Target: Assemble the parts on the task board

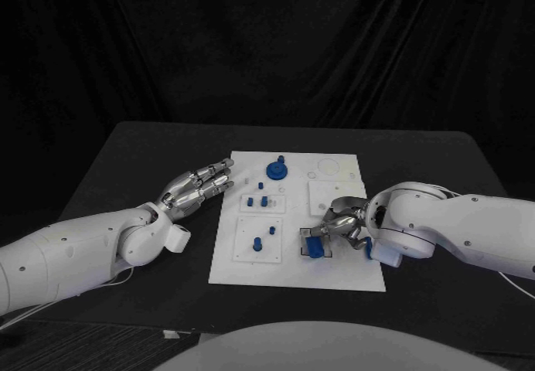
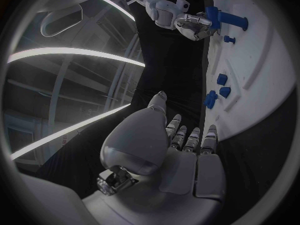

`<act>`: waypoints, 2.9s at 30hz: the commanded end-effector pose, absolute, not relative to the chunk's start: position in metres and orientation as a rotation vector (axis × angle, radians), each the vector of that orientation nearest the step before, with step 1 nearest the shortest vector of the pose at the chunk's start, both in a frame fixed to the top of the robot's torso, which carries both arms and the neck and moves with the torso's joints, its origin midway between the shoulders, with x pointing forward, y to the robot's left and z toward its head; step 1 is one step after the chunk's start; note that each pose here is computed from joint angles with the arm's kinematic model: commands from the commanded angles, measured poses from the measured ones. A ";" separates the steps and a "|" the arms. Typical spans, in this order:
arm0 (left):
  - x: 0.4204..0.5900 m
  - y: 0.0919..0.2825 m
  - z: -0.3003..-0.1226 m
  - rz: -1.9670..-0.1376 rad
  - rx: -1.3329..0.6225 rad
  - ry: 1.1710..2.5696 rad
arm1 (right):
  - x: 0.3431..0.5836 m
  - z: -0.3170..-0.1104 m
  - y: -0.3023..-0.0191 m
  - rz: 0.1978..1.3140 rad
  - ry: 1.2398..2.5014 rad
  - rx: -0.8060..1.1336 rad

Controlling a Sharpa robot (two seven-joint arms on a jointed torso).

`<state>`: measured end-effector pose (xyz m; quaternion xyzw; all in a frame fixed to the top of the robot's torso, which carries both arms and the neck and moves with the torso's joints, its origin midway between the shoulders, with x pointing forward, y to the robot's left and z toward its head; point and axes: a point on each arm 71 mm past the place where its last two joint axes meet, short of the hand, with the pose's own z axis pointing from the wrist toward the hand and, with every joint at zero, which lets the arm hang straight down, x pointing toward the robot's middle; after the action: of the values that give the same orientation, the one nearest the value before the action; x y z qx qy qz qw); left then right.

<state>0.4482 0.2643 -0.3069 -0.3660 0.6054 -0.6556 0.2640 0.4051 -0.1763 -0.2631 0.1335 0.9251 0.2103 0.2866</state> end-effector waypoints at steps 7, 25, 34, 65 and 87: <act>0.447 0.262 -0.307 -1.798 -0.994 1.632 | 0.404 -0.269 -0.181 0.505 2.495 0.348; 0.447 0.261 -0.308 -1.800 -0.997 1.641 | 0.407 -0.269 -0.182 0.497 2.473 0.361; 0.447 0.261 -0.308 -1.800 -0.999 1.645 | 0.408 -0.269 -0.183 0.497 2.460 0.372; 0.447 0.262 -0.310 -1.797 -1.002 1.650 | 0.407 -0.243 -0.199 0.606 2.300 0.432; 0.447 0.262 -0.310 -1.794 -1.003 1.652 | 0.411 -0.229 -0.249 0.127 2.175 -0.123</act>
<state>0.4477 0.2639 -0.3108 -0.3684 0.6115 -0.6526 0.2541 0.4100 -0.2447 -0.2326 0.0185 0.8947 0.1117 0.4321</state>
